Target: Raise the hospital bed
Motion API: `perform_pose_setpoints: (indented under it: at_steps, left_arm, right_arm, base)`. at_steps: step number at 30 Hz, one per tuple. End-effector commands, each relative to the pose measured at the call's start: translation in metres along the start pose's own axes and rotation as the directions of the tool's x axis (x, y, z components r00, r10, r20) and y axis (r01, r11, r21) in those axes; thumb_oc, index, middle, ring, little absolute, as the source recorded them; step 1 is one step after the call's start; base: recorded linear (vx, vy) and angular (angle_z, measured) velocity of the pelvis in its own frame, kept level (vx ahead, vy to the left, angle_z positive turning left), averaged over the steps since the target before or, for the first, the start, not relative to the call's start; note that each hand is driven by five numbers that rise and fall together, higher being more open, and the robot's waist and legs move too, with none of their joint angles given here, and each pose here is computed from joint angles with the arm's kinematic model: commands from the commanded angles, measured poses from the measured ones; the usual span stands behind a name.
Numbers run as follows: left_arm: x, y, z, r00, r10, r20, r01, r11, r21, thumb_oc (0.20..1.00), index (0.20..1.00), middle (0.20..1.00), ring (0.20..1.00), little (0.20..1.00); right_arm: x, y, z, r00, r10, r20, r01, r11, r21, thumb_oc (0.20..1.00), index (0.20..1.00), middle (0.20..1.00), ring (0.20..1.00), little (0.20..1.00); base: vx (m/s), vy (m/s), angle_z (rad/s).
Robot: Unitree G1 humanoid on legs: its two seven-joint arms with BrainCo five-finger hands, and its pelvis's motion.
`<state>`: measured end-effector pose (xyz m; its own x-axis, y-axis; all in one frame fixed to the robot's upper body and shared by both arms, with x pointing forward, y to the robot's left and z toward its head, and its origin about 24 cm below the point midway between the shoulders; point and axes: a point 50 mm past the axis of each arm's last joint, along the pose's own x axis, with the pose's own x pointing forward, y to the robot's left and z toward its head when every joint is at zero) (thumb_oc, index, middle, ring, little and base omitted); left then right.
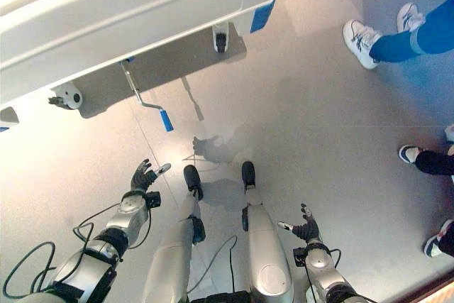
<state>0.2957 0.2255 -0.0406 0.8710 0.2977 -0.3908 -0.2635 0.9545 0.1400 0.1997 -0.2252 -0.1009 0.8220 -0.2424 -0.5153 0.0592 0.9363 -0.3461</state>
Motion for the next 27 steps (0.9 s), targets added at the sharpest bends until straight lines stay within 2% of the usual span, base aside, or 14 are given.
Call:
perform_pose_setpoints:
  at_steps: [1, 6, 13, 17, 27]
  left_arm:
    - [0.001, -0.004, 0.002, 1.000, -0.005, 0.012, 0.005, 1.000, 0.016, 1.000, 1.000, 1.000, 1.000, 1.000]
    - [-0.011, -0.012, -0.028, 0.997, -0.030, -0.072, 0.033, 0.999, 0.036, 1.000, 1.000, 1.000, 1.000, 1.000]
    - [-0.043, -0.022, -0.088, 0.963, -0.105, -0.249, 0.148, 0.976, 0.159, 1.000, 1.000, 1.000, 1.000, 1.000]
    - [-0.061, -0.027, -0.113, 0.935, -0.142, -0.325, 0.208, 0.962, 0.179, 1.000, 1.000, 1.000, 1.000, 1.000]
    - [-0.090, -0.018, -0.151, 0.875, -0.170, -0.453, 0.286, 0.937, 0.201, 1.000, 1.000, 1.000, 1.000, 1.000]
  right_arm:
    - [0.000, -0.004, -0.006, 0.999, -0.010, -0.036, 0.010, 1.000, -0.019, 1.000, 1.000, 1.000, 1.000, 1.000]
    - [-0.003, -0.004, -0.017, 0.996, -0.016, -0.092, 0.014, 1.000, -0.025, 1.000, 1.000, 1.000, 1.000, 1.000]
    - [-0.013, 0.000, -0.046, 0.971, 0.000, -0.238, -0.016, 0.998, -0.067, 1.000, 1.000, 1.000, 1.000, 1.000]
    - [-0.018, -0.002, -0.057, 0.957, -0.001, -0.290, -0.018, 0.998, -0.063, 1.000, 1.000, 1.000, 1.000, 1.000]
    - [-0.024, 0.005, -0.068, 0.939, 0.041, -0.342, -0.064, 0.996, -0.057, 1.000, 1.000, 1.000, 1.000, 1.000]
  base:
    - [0.02, 0.027, 0.03]
    - [0.03, 0.016, 0.02]
    - [0.09, 0.022, 0.05]
    - [0.10, 0.006, 0.04]
    - [0.09, -0.047, 0.08]
